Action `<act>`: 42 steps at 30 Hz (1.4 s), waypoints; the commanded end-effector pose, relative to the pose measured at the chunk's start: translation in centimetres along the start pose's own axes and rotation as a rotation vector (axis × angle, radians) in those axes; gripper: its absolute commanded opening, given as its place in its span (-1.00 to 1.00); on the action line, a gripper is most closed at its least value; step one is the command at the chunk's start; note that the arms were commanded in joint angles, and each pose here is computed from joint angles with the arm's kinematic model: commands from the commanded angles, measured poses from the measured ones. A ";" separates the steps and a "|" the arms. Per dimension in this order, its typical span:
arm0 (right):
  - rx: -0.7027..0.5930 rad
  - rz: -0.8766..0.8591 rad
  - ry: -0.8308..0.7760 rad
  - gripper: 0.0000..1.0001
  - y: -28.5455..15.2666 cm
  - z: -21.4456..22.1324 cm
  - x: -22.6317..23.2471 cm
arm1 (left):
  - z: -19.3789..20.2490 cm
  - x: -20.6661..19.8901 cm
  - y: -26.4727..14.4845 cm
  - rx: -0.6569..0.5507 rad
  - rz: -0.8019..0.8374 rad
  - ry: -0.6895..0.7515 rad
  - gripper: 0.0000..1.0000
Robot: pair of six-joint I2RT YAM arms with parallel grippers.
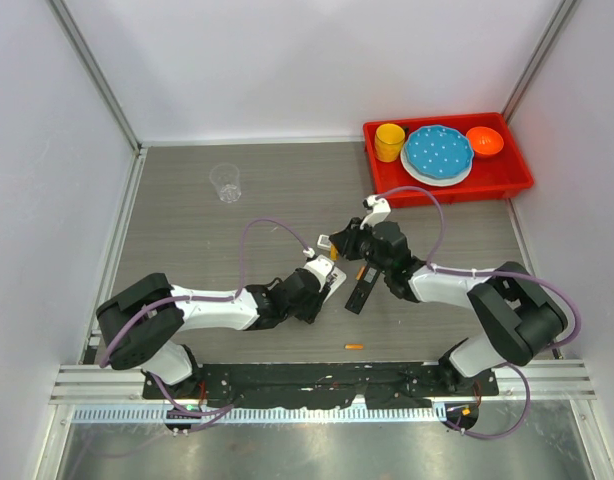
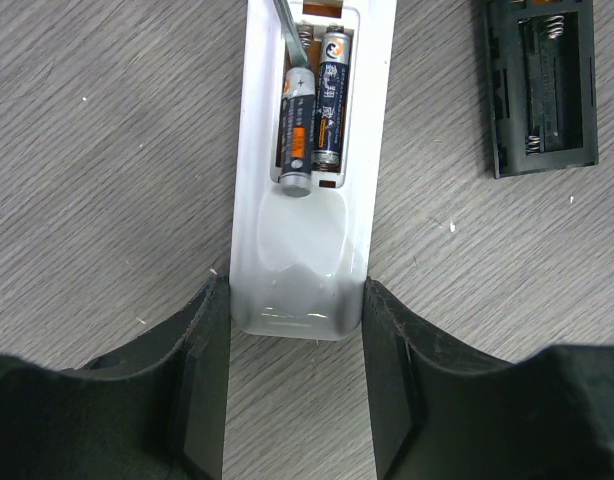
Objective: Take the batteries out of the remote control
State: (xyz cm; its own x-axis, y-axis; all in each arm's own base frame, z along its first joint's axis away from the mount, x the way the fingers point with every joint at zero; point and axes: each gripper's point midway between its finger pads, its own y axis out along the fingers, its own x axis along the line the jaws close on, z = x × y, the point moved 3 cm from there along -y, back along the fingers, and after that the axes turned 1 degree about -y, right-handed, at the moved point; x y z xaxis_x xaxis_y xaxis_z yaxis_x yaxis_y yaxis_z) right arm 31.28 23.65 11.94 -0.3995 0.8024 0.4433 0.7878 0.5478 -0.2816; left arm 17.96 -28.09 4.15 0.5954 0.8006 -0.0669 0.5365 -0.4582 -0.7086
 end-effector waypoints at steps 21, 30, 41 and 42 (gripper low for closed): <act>0.010 -0.215 0.194 -0.98 -0.7 -2.5 6.2 | 3.3 1.0 -0.4 0.118 -0.026 0.012 -1.00; 0.014 -0.230 0.188 -0.98 -0.7 -2.9 6.6 | 2.6 1.0 -0.8 0.098 -0.031 0.006 -0.96; 0.051 -0.213 0.152 -0.98 -0.5 -2.6 6.4 | 0.9 2.4 -1.7 0.061 -0.114 -0.017 0.55; 0.055 -0.208 0.148 -0.98 -0.5 -2.5 6.3 | 0.7 2.7 -1.7 0.059 -0.127 -0.027 0.59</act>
State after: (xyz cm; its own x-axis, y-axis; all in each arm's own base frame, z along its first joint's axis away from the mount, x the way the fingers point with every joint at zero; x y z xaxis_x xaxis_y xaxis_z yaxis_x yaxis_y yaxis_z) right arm 29.03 27.21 13.83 -0.4194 0.6644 0.6186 0.6606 0.6908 -0.2940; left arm 17.58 -26.38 4.23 0.5705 0.8206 -0.0330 0.5376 -0.4035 -0.7404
